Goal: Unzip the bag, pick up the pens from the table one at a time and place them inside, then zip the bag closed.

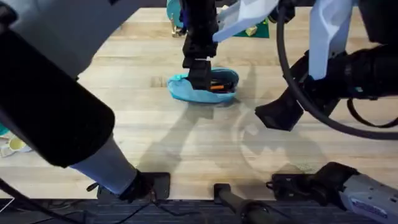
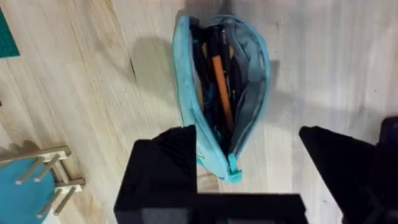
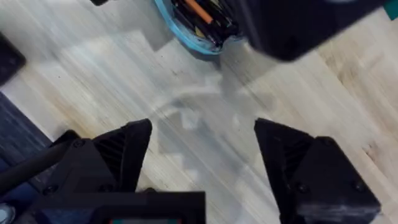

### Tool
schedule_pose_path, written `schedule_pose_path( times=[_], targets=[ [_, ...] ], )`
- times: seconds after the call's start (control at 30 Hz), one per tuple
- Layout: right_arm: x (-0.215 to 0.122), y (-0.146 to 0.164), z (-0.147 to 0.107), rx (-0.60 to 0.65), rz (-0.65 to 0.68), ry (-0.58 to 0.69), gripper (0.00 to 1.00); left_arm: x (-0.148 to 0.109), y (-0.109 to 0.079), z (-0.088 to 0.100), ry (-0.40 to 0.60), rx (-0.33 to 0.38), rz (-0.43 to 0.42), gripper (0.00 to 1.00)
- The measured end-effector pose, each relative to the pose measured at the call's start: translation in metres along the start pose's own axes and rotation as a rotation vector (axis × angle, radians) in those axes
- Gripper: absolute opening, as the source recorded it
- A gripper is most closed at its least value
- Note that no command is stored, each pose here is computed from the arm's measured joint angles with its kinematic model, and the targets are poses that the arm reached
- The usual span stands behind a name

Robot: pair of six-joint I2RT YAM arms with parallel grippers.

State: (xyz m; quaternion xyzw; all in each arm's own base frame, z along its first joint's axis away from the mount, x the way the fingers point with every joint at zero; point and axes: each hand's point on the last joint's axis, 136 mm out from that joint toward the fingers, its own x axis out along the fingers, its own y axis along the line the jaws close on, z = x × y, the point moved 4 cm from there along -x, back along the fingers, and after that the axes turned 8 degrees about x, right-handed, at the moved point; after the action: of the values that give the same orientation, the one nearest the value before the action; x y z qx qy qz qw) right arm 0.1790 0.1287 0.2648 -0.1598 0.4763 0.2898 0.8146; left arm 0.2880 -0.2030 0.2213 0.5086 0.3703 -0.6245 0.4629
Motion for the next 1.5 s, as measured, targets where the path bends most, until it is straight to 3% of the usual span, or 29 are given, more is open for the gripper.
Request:
schedule_pose_path(
  times=[0.33, 0.7, 1.0, 1.2, 1.5],
  targets=[
    [0.000, 0.000, 0.000, 0.000, 0.000, 0.000, 0.996, -0.020, 0.000, 0.005, -0.066, 0.021, 0.012, 0.993],
    [0.000, 0.000, 0.000, 0.000, 0.000, 0.000, 0.997, -0.037, -0.022, -0.019, -0.125, -0.018, -0.068, 0.995],
    [0.000, 0.000, 0.000, 0.000, 0.000, 0.000, 0.997, -0.045, -0.026, -0.034, -0.178, -0.039, -0.053, 0.995],
    [0.000, 0.000, 0.000, 0.000, 0.000, 0.000, 0.998, -0.059, -0.058, -0.050, -0.229, -0.058, 0.025, 0.995],
    [0.000, 0.000, 0.000, 0.000, 0.000, 0.000, 0.998, -0.047, -0.082, -0.080, -0.405, -0.130, 0.134, 0.995]
  ],
)
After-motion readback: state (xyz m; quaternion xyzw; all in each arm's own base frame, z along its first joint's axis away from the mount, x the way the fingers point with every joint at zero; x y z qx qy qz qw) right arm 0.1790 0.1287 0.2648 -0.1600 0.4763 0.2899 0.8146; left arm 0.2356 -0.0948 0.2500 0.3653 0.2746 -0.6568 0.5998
